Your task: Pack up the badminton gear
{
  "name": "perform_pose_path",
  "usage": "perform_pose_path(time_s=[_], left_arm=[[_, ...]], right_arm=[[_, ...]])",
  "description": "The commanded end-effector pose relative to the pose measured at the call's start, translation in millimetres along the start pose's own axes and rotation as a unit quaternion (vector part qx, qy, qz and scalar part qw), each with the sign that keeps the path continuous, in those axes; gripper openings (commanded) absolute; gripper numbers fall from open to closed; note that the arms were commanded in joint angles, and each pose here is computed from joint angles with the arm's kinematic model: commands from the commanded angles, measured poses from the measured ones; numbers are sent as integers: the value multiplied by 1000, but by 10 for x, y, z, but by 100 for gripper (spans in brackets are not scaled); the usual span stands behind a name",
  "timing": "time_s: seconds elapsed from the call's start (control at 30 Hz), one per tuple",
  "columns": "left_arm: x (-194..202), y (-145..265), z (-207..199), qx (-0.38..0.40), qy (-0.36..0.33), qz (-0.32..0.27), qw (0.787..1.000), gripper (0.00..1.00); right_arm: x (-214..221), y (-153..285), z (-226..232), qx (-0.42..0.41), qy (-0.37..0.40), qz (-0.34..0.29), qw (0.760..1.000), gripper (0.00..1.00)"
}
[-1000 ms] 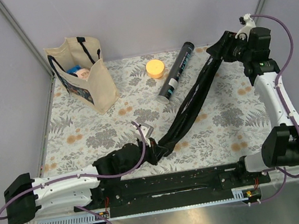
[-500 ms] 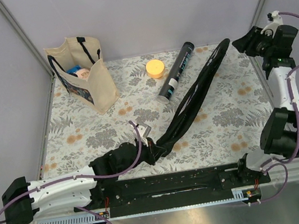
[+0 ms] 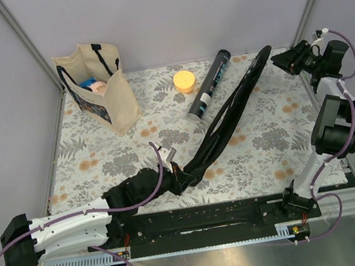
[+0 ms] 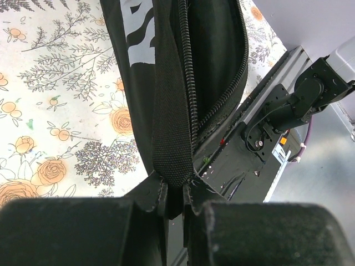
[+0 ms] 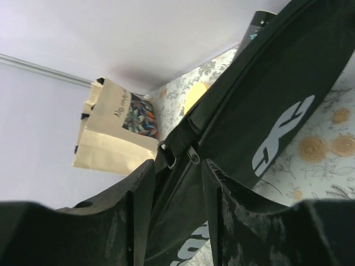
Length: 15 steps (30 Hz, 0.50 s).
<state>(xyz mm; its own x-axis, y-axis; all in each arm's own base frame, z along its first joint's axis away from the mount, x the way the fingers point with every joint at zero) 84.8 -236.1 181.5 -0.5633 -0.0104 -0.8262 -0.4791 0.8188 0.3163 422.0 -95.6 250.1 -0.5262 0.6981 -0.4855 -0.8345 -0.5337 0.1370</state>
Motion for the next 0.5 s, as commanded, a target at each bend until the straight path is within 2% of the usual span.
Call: perform_pose_path(time_s=[0.0,0.47], left_arm=[[-235,31,-189,46,25,-39,998,0],[-244,24,-194,47,26,-39,998,0]], right_arm=[[-65,-21,141,-86,-2,7,996,47],[44,-108,-184,-88,-38,24,995,45]])
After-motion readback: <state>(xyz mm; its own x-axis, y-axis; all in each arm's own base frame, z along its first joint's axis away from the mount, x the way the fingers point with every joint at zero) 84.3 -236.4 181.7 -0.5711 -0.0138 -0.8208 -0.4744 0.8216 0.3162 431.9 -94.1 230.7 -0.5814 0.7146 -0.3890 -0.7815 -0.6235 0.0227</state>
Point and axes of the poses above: each gripper's point midway between its finger pads, its own y axis back along the fingers, its own z axis along the line the jaws close on, x = y × z, the point moved 8 cm from there along y, back along the fingers, and after that the axes turned 3 degrees about -y, right-handed, at the moved point
